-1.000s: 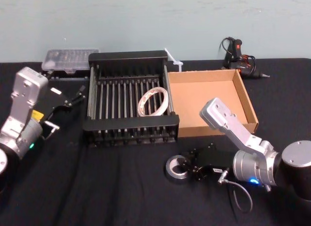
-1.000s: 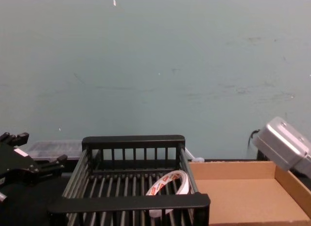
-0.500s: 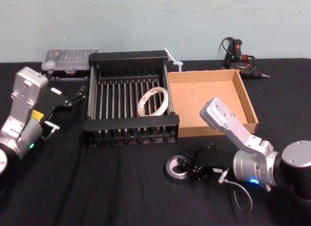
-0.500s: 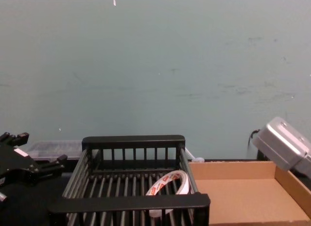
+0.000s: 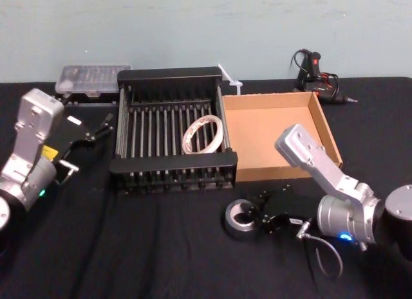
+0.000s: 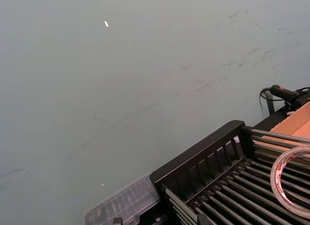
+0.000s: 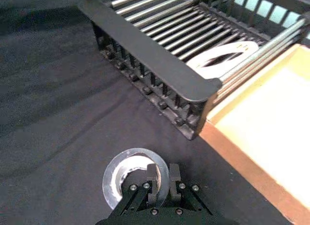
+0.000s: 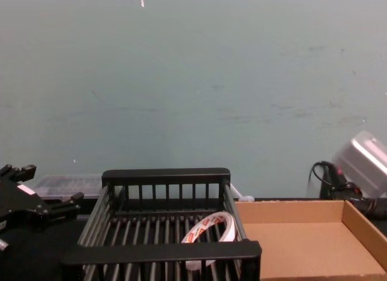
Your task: Pick up the white tape and place it into the black box , Pick up the silver tape and place it into the brown box.
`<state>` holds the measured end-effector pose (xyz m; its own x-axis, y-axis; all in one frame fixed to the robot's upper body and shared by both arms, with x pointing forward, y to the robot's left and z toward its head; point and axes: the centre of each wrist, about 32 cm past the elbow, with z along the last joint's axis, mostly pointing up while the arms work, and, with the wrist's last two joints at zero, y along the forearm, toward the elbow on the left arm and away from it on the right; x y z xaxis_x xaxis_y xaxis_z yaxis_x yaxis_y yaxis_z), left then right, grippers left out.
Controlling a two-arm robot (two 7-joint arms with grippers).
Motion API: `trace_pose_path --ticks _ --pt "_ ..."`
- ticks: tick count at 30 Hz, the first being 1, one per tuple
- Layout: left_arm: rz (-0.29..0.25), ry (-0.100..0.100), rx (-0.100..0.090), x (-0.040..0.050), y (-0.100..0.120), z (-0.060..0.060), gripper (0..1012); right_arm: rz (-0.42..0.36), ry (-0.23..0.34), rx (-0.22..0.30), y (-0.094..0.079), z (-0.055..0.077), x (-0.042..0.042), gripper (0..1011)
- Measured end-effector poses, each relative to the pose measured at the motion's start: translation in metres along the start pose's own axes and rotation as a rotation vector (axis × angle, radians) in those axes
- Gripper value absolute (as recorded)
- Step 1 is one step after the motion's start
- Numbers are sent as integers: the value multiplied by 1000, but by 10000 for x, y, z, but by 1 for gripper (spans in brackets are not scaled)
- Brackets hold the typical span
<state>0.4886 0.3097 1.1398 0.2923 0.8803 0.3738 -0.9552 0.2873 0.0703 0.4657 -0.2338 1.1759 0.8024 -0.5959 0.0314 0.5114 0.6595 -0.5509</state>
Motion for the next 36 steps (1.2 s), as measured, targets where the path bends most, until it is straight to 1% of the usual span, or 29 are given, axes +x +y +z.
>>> trace_pose_path --ticks 6,10,16,22,25,28,29,36 --pt "0 0 0 0 0 0 1001 -32 7 14 -76 16 41 160" --pt "0 0 0 0 0 0 1001 -67 19 29 -135 40 87 160" --pt "0 0 0 0 0 0 1001 -140 43 60 -217 96 188 160" --pt "0 0 0 0 0 0 1001 -192 69 76 -239 129 284 160" --pt "0 0 0 0 0 0 1001 -233 91 85 -241 161 353 160" --pt "0 0 0 0 0 0 1001 -258 103 91 -238 181 396 160" --pt "0 0 0 0 0 0 1001 -273 111 96 -235 195 425 160" --pt "0 0 0 0 0 0 1001 -333 138 112 -195 245 545 160"
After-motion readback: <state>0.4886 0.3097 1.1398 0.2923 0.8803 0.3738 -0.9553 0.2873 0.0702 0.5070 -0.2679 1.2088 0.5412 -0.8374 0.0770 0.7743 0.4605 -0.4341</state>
